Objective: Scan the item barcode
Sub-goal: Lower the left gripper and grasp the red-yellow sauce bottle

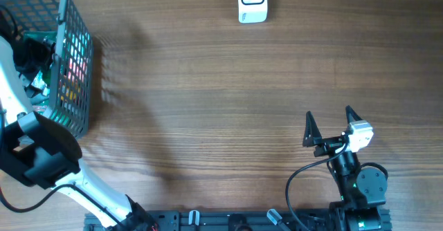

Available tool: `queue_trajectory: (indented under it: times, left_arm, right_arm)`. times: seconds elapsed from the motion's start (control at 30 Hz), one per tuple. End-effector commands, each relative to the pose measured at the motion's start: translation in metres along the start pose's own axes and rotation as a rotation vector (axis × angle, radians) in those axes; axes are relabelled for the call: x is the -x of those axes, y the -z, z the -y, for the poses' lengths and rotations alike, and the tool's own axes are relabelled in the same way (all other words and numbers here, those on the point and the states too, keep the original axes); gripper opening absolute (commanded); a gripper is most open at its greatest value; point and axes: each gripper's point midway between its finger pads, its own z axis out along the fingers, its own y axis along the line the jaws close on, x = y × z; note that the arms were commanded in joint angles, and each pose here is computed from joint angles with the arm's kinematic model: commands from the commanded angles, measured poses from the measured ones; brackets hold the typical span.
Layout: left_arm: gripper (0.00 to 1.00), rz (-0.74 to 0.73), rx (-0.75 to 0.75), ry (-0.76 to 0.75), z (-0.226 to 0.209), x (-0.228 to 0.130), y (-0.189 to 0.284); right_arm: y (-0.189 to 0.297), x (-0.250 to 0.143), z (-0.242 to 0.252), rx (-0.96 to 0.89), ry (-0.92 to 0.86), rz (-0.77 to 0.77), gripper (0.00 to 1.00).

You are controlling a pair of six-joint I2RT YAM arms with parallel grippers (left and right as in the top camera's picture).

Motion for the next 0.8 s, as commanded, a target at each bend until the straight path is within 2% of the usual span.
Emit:
queue_trajectory:
  times: [0.0,0.13,0.2,0.27,0.33,0.53,0.77]
  left_arm:
    - [0.98,-0.046,0.009,-0.014,-0.001,-0.006,-0.014]
    - [0.98,-0.064,0.018,-0.013,-0.003,-0.009,-0.024]
    - [0.94,-0.082,0.013,-0.011,-0.003,-0.013,-0.031]
    - [0.85,-0.090,0.018,-0.011,-0.004,-0.015,-0.035]
    - [0.70,-0.090,0.018,-0.011,-0.004,-0.015,-0.035]
    - [0.44,-0.086,0.017,-0.012,-0.004,-0.014,-0.035]
    - [0.39,-0.065,0.005,-0.007,-0.002,-0.008,-0.035]
  right_arm:
    - [0.001,0.002,-0.003,0.019,0.015,0.011,1.00]
    - [0.001,0.002,-0.003,0.019,0.015,0.011,1.00]
    - [0.001,0.002,-0.003,0.019,0.015,0.011,1.00]
    - [0.001,0.002,-0.004,0.019,0.015,0.010,1.00]
    - [0.001,0.002,-0.004,0.019,0.015,0.010,1.00]
    - [0.001,0.002,-0.003,0.019,0.015,0.011,1.00]
    - [0.001,0.002,-0.003,0.019,0.015,0.011,1.00]
